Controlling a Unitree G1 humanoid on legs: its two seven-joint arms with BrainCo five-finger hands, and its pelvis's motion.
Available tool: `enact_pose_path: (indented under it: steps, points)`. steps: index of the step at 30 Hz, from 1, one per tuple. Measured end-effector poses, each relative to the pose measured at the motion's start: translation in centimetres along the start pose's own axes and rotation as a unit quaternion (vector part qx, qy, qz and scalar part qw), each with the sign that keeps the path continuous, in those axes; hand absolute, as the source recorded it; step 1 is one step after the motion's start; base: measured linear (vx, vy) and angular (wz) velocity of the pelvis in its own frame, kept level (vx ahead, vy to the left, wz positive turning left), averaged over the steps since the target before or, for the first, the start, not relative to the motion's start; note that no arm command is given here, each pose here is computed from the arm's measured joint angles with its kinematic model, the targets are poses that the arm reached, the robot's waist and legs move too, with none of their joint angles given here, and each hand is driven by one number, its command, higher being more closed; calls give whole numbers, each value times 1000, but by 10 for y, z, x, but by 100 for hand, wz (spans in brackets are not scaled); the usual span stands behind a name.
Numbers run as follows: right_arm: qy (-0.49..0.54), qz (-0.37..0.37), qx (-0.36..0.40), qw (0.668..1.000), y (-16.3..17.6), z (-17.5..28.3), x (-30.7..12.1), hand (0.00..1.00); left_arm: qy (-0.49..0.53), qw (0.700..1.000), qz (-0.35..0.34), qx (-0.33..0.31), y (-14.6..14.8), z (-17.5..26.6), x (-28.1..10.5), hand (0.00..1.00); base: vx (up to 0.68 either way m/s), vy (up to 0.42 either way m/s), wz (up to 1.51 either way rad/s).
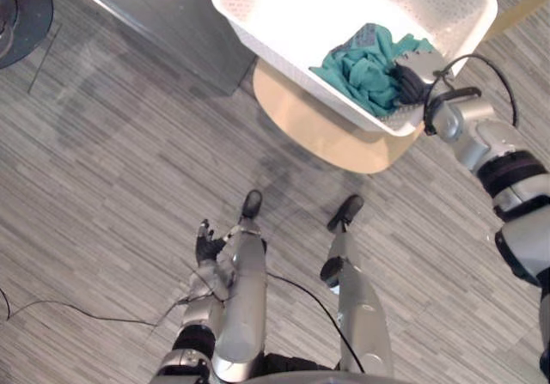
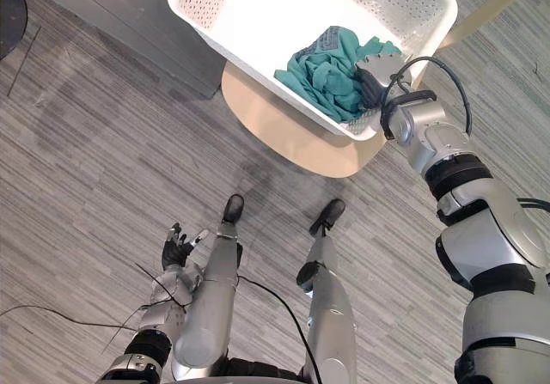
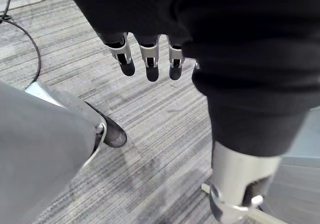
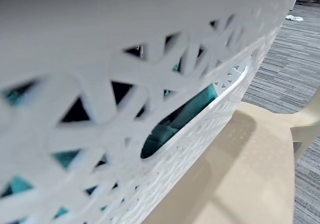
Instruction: Pick up the laundry basket with both hands and put the clothes into the washing machine.
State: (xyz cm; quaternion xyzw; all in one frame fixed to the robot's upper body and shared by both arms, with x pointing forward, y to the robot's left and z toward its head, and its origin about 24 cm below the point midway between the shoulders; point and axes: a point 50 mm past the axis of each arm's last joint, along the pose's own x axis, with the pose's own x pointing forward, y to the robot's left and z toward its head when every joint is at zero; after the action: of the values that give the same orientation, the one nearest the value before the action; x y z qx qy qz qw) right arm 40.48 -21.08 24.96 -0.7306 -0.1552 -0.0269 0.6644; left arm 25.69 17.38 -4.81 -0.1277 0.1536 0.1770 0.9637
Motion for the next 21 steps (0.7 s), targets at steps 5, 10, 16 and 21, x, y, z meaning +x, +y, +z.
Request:
enact_pose_path:
  steps: [5,10,16,21]
  points:
    - [6,-13,30,999,-3,-1,0,100,-14,1000,-20,-1,-11,6,-1,0,-46,57,-8]
    - [18,-31,51,998,-11,-7,-1,100,-27,999,-31,0,-15,11,-3,0,-43,87,-13]
    - [25,-51,62,996,-17,-11,-2,100,-24,999,-25,12,-6,8,-4,0,-77,81,-5]
    - [23,-88,76,993,-31,-12,-2,100,-22,999,-17,28,4,7,-5,0,-77,86,2]
